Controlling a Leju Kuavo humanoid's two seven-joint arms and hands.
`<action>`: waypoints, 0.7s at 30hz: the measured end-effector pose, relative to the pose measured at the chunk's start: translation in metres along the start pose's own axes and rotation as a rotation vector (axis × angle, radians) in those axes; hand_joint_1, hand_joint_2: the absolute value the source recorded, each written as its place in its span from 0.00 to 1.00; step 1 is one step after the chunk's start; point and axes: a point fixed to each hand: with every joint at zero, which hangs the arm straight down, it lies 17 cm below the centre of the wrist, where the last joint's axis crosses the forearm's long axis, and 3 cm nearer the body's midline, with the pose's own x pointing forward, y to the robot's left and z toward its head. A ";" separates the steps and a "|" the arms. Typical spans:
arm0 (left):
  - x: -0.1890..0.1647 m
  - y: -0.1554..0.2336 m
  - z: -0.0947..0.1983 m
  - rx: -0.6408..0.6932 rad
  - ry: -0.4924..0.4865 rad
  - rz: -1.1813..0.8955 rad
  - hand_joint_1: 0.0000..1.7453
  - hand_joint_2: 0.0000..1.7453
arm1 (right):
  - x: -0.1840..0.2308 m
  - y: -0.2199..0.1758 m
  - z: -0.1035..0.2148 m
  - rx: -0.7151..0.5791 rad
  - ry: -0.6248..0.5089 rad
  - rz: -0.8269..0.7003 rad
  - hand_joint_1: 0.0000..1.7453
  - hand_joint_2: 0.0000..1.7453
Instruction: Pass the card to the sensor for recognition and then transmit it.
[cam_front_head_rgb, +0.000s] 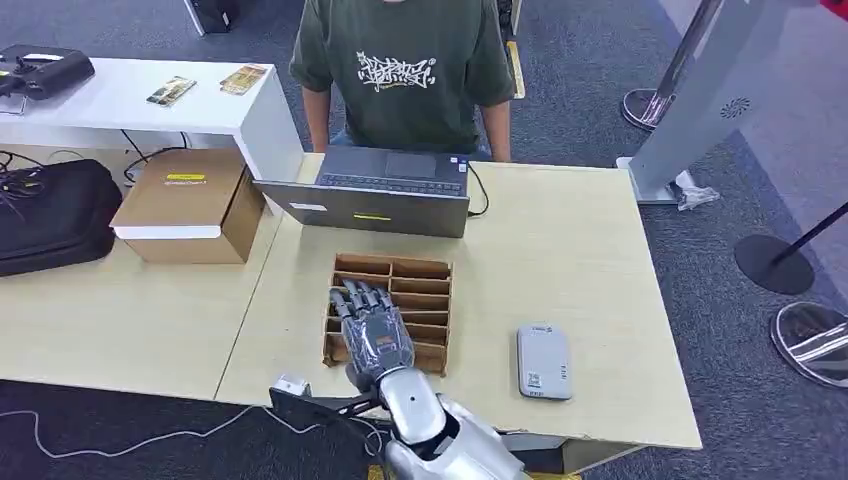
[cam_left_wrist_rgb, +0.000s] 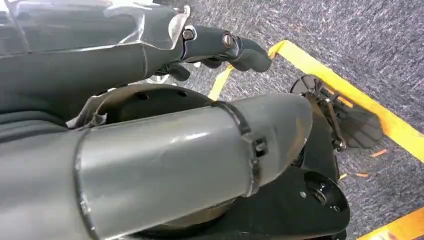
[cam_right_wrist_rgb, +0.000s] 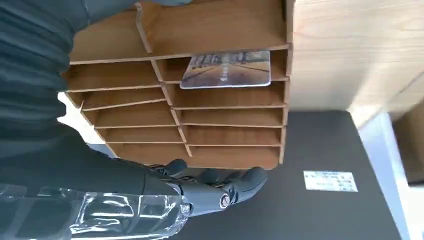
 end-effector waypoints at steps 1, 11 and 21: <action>0.000 0.000 0.000 0.000 0.000 0.000 0.00 0.00 | -0.001 0.000 -0.001 0.003 0.007 0.005 0.00 1.00; 0.000 0.000 0.000 0.000 0.000 0.003 0.00 0.00 | -0.005 -0.003 -0.006 0.024 0.032 0.024 0.00 1.00; 0.000 0.000 0.000 0.000 0.003 0.004 0.00 0.00 | -0.007 -0.001 -0.005 0.034 0.042 0.027 0.00 1.00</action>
